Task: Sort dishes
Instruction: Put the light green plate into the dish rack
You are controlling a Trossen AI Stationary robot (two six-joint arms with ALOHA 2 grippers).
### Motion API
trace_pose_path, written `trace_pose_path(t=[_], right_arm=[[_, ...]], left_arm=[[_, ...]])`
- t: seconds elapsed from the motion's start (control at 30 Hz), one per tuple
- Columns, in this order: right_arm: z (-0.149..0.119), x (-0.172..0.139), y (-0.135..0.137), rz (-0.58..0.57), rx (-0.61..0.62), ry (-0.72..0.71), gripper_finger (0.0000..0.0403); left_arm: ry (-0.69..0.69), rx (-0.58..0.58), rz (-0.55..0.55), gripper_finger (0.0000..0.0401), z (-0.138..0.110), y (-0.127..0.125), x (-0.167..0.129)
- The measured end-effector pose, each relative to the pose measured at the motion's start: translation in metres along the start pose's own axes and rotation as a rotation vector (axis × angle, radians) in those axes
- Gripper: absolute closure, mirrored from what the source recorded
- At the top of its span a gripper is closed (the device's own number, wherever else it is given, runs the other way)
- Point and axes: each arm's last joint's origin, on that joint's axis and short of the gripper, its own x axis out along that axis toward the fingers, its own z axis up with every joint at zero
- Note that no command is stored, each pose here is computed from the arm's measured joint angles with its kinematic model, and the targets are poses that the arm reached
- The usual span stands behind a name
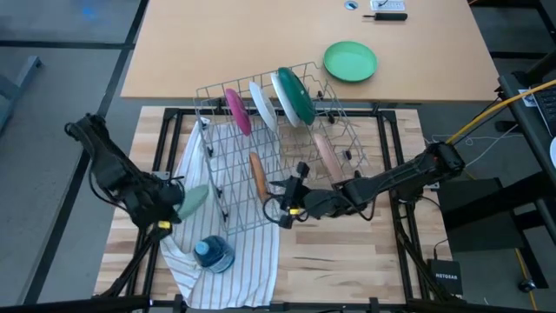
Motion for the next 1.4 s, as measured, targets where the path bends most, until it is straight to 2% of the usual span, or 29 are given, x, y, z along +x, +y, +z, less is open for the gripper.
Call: trace_pose_path(t=[0.2, 0.43, 0.6, 0.73, 0.87, 1.03, 1.23, 1.3, 1.4], right_arm=[[0.005, -0.020, 0.002, -0.076, -0.038, -0.005, 0.0274], [0.004, -0.025, 0.005, -0.097, -0.056, 0.004, 0.0274], [0.002, -0.024, 0.003, -0.132, -0.067, 0.015, 0.0274], [0.003, -0.024, 0.001, -0.207, -0.067, 0.009, 0.0274], [0.003, -0.025, -0.002, -0.308, -0.068, 0.000, 0.0274], [0.004, -0.027, -0.005, -0.449, -0.068, -0.012, 0.0274], [0.004, -0.029, -0.009, -0.600, -0.028, -0.037, 0.0274], [0.004, -0.029, -0.009, -0.606, -0.022, -0.040, 0.0274], [0.007, -0.033, -0.011, -0.589, -0.007, -0.047, 0.0274]], left_arm=[[-0.131, -0.064, -0.091, 0.0401, 0.010, 0.009, -0.050], [-0.335, -0.092, -0.200, 0.0401, 0.020, 0.020, -0.099], [-0.639, -0.137, -0.251, 0.0401, 0.031, 0.021, -0.123], [-0.904, -0.064, -0.254, 0.0401, 0.043, 0.010, -0.139], [-1.094, 0.059, -0.206, 0.0401, 0.056, -0.013, -0.149], [-1.219, 0.175, -0.100, 0.0401, 0.076, -0.048, -0.140], [-1.199, 0.242, 0.081, 0.0401, 0.109, -0.076, -0.093], [-1.160, 0.255, 0.064, 0.0401, 0.123, -0.082, -0.074], [-1.104, 0.276, -0.030, 0.0401, 0.146, -0.089, -0.046]])
